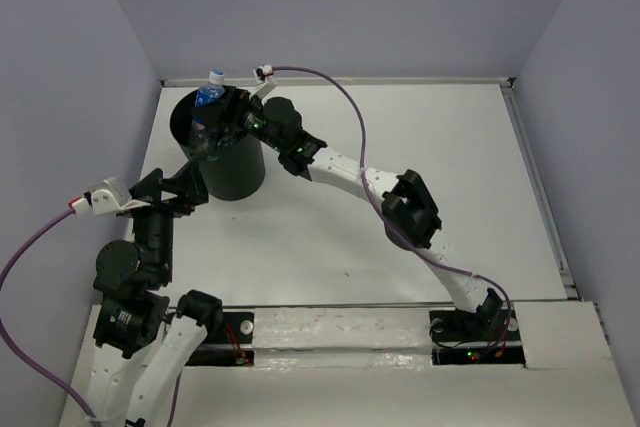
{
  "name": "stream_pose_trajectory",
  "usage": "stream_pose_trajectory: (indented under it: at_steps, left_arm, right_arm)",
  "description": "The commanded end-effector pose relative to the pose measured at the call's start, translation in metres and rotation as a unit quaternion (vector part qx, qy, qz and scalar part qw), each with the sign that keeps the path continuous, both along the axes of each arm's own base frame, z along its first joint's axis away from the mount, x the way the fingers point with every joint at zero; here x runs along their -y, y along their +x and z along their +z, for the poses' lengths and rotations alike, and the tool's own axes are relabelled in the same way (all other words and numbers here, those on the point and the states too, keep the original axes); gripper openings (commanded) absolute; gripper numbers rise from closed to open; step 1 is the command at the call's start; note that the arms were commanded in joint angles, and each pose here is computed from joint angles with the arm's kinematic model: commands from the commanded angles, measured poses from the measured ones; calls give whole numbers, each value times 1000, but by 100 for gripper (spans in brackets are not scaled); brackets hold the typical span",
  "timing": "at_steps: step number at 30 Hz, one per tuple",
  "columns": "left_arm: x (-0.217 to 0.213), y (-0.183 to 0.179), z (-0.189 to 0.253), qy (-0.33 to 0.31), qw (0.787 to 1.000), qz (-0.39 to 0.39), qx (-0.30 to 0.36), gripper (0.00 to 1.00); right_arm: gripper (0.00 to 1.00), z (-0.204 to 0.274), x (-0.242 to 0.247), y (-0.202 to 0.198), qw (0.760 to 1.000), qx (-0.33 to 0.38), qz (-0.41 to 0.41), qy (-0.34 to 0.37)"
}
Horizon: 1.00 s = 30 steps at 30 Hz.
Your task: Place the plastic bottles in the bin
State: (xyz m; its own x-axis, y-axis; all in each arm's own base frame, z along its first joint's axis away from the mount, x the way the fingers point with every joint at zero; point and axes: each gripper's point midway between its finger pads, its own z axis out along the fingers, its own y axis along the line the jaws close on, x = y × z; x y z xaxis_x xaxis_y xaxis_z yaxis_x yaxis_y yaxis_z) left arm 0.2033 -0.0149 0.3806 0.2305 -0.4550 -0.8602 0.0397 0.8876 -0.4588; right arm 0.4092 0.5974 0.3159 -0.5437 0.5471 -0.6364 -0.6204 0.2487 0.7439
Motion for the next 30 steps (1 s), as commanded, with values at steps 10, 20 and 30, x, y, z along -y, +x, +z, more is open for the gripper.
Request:
stream_pose_trajectory:
  at_steps: [10, 20, 30]
  left_arm:
    - [-9, -2, 13, -10, 999, 21, 28, 99]
    - [-10, 0, 15, -11, 999, 24, 33, 99]
    - [-3, 2, 14, -8, 999, 6, 33, 99]
  right_arm:
    - [100, 89, 61, 8, 977, 128, -129, -109]
    - [100, 84, 70, 26, 948, 177, -169, -202]
    - [100, 120, 130, -3, 927, 212, -204, -232]
